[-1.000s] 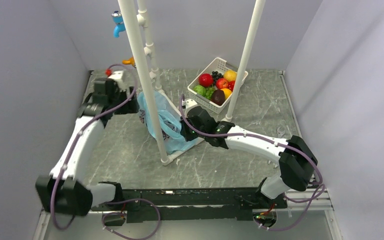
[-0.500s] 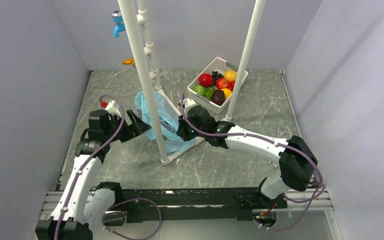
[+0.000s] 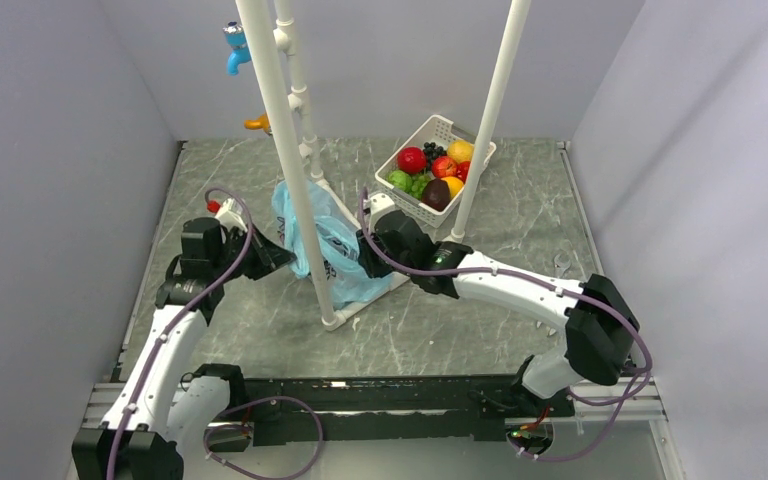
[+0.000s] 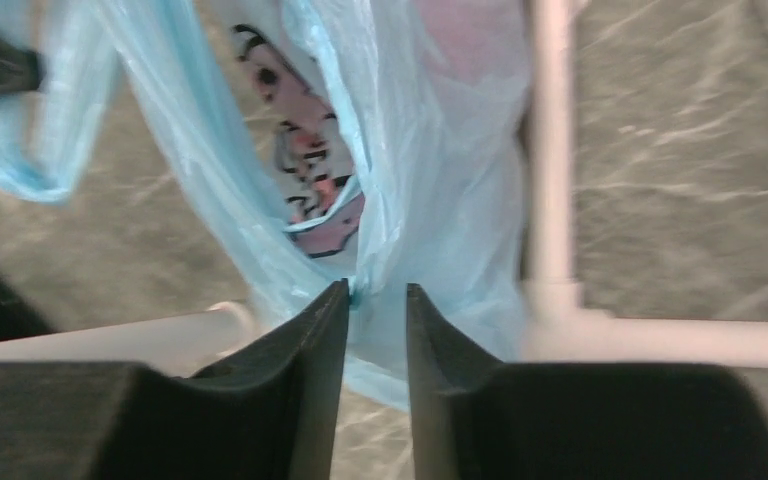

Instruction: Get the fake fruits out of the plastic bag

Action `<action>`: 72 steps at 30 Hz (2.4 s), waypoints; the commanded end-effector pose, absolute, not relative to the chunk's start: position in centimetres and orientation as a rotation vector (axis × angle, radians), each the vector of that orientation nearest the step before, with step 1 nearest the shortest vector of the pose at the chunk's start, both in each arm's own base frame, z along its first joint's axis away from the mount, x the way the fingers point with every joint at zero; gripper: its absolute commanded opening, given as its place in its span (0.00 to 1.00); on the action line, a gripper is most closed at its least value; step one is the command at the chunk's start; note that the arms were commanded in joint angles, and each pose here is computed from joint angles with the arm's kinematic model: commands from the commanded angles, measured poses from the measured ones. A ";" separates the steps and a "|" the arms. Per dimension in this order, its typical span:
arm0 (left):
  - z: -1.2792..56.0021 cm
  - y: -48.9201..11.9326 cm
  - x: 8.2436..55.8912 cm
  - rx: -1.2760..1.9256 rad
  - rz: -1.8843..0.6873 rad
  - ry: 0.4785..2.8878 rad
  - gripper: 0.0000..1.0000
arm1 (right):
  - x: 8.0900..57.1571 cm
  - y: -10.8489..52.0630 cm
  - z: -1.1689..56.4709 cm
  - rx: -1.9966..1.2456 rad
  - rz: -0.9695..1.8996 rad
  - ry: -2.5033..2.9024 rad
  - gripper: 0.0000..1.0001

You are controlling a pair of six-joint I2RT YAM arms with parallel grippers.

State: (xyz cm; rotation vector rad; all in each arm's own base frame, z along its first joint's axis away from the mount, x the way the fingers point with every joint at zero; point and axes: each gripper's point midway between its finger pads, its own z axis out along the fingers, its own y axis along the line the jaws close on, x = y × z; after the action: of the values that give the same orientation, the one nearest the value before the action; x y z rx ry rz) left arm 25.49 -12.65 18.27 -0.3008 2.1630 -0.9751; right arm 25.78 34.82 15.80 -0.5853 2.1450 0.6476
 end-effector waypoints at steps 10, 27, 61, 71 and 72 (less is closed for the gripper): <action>22.0 -15.3 25.6 -0.084 -1.169 2.101 0.00 | 26.4 39.0 30.4 -0.675 0.933 1.739 0.57; 22.1 -14.7 24.4 -0.055 -1.101 2.136 0.00 | 29.9 47.4 30.1 -0.805 1.041 1.713 0.48; 27.0 -12.5 25.6 -0.065 -0.890 2.114 0.00 | 35.0 45.9 30.3 -0.721 0.727 1.736 0.00; 38.9 -4.5 29.0 -0.171 -0.316 1.966 0.00 | 34.7 40.3 42.6 -0.644 0.924 1.502 0.00; 39.8 -3.8 29.2 -0.171 -0.267 1.957 0.00 | 34.2 39.7 43.6 -0.641 0.923 1.472 0.00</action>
State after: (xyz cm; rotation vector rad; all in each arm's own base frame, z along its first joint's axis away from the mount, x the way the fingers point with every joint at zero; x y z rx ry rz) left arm 28.93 -8.19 37.21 -0.1286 1.9833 -0.5619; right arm 37.25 42.28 34.41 -0.6527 1.7051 0.8036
